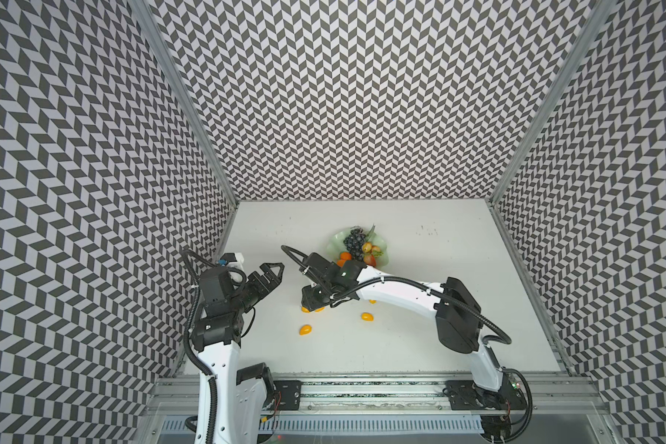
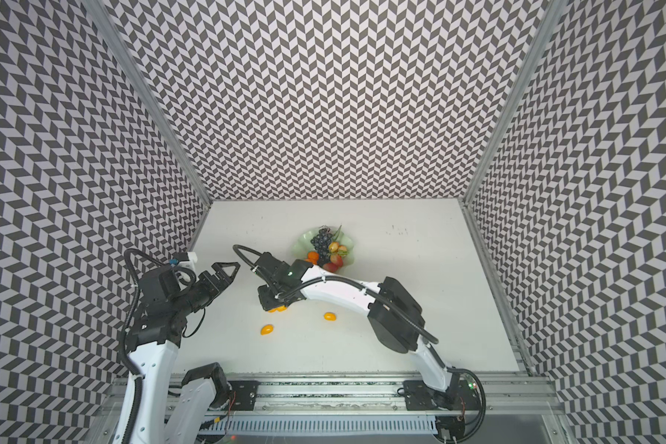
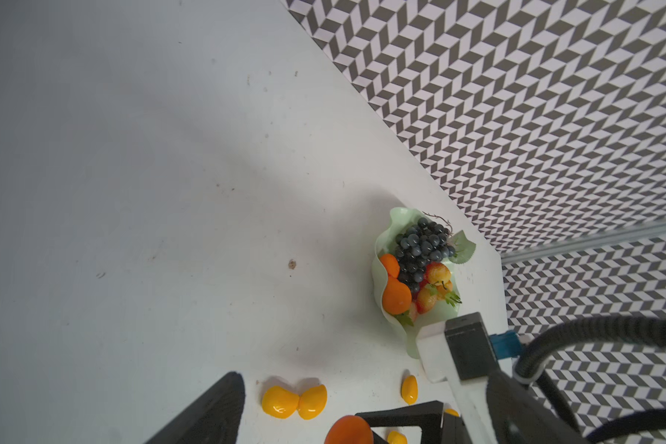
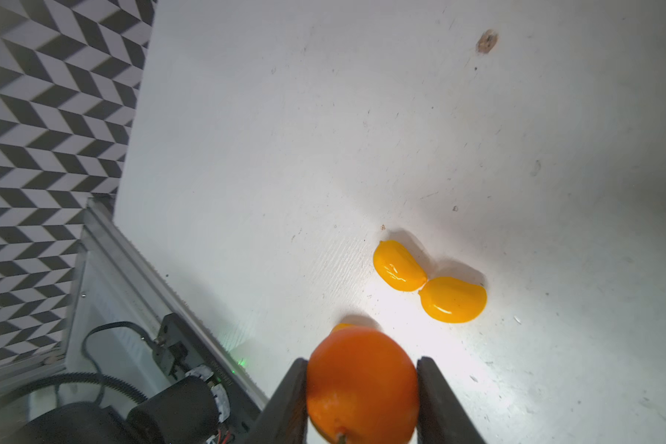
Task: Arrange fruit in a fruit bowl
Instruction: Pick up the fruit from the middle-left of the table, then place the fruit in the fruit bowl.
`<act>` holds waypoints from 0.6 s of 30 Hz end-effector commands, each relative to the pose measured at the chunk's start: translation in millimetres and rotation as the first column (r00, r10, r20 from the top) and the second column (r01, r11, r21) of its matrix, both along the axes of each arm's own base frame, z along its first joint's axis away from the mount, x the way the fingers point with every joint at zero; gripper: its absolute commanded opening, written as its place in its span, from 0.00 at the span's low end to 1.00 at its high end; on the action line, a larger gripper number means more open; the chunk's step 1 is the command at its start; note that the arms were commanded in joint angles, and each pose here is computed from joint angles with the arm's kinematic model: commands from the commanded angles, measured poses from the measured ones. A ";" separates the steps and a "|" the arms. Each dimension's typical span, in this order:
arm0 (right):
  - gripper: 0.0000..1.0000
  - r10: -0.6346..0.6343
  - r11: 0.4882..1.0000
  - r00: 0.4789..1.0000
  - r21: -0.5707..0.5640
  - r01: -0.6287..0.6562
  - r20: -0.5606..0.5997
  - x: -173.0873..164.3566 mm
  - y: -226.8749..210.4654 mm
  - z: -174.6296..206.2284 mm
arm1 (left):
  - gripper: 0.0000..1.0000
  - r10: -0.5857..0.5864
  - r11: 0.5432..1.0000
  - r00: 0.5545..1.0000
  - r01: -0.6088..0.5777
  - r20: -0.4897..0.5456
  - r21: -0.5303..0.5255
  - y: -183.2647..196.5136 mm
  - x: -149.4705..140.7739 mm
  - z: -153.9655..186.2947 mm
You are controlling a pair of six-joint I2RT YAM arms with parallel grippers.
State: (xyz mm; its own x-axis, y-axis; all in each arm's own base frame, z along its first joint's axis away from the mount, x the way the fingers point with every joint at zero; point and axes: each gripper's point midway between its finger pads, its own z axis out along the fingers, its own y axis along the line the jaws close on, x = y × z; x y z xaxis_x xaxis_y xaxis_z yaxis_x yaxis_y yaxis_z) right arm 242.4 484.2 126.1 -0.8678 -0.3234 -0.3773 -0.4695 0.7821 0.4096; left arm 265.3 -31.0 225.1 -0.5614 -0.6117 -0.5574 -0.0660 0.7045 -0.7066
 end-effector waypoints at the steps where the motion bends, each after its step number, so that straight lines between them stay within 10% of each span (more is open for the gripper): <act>1: 0.40 -0.062 0.996 0.998 0.059 0.060 0.028 20.4 -13.7 20.8 | 1.00 -0.091 0.995 0.989 0.094 0.120 -0.016 -21.2 5.9 18.7; 18: 0.40 -0.270 0.962 0.960 0.064 0.265 0.076 125.2 -88.9 27.7 | 1.00 -0.298 0.952 0.946 0.304 0.127 -0.031 -114.9 37.3 1.3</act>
